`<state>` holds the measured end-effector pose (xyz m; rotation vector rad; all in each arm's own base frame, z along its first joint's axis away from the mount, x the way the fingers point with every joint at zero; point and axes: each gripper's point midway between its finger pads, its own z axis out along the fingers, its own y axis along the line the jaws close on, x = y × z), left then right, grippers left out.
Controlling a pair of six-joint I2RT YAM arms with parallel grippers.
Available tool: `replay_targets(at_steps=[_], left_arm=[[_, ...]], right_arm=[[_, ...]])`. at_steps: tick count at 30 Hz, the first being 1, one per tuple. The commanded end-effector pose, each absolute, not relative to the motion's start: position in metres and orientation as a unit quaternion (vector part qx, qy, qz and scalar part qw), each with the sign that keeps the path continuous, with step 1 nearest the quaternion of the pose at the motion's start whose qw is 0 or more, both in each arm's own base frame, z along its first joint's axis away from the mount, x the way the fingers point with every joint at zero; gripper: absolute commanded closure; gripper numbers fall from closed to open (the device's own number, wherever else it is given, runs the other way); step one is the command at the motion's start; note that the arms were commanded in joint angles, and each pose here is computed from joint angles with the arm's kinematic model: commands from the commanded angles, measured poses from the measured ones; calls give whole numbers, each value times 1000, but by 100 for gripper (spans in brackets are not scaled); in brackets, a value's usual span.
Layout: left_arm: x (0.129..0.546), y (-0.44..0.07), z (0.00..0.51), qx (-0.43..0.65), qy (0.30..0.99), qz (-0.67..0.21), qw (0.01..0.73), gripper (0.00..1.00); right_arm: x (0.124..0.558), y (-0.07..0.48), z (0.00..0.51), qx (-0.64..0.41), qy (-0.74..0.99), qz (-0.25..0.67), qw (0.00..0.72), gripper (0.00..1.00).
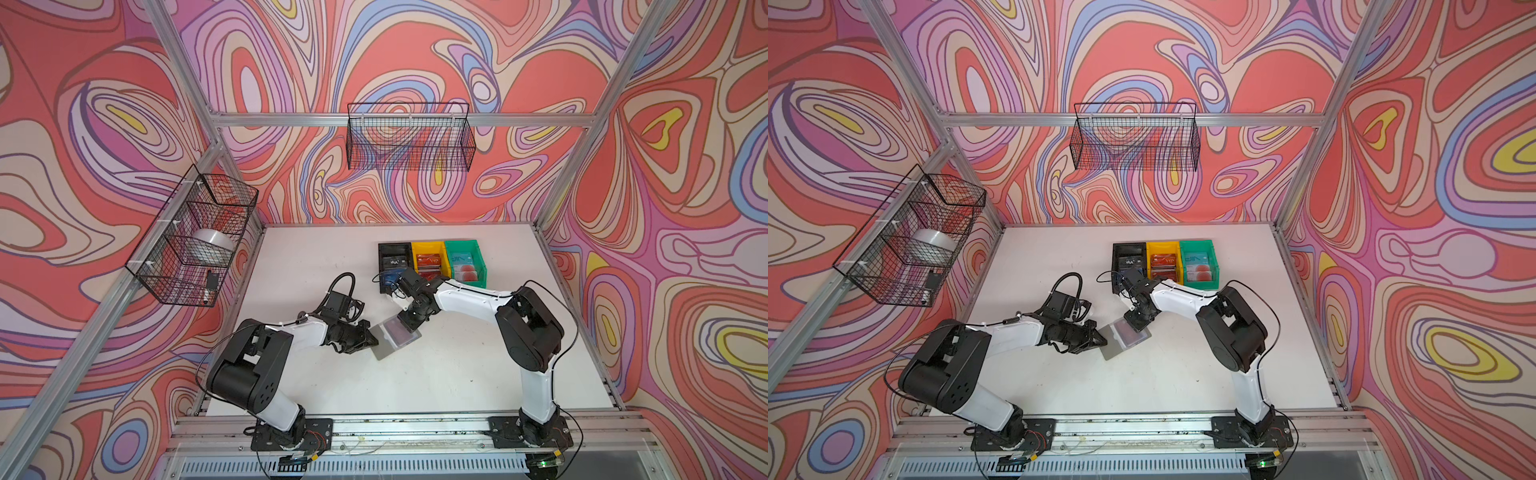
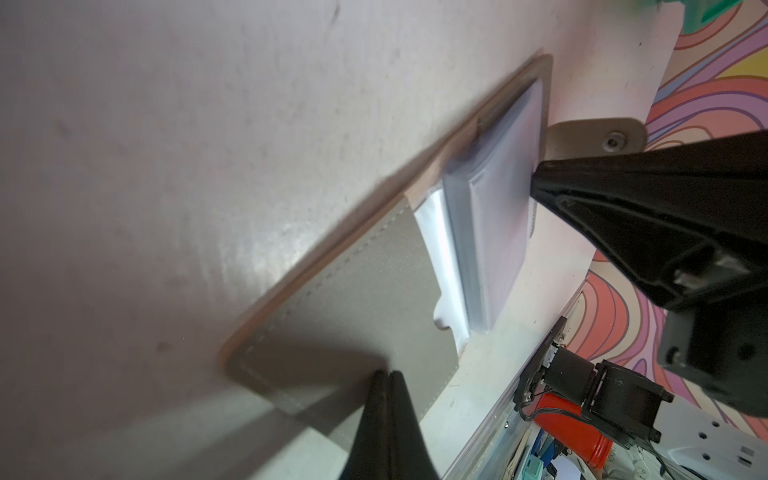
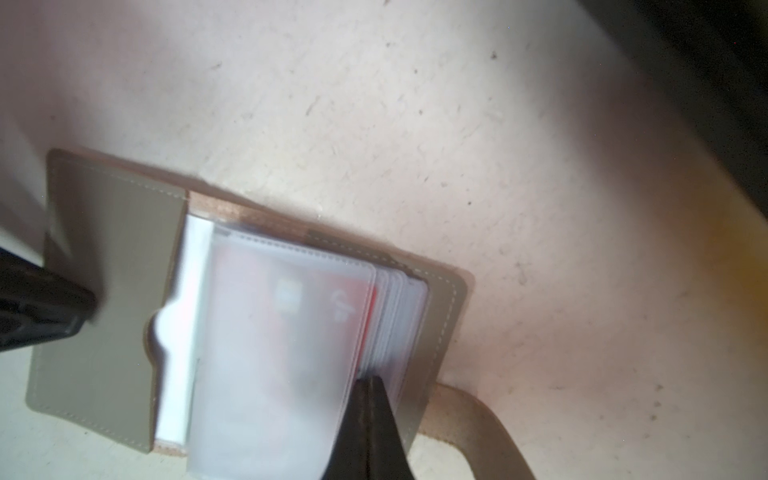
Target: Take the credit cards out of the card holder
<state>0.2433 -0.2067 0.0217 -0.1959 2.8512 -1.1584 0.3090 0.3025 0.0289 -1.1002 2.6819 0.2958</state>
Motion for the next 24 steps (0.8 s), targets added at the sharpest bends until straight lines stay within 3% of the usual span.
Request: replay_targets(at_steps=[1,24], left_arm=[[235,-198,6,-77,931,-355,14,96],[235,-199,6,-76,931,-358,15,96]], right_arm=[[301,310,25,-379,911,122,107,97],[303,316,50,-380,907,135,123,98]])
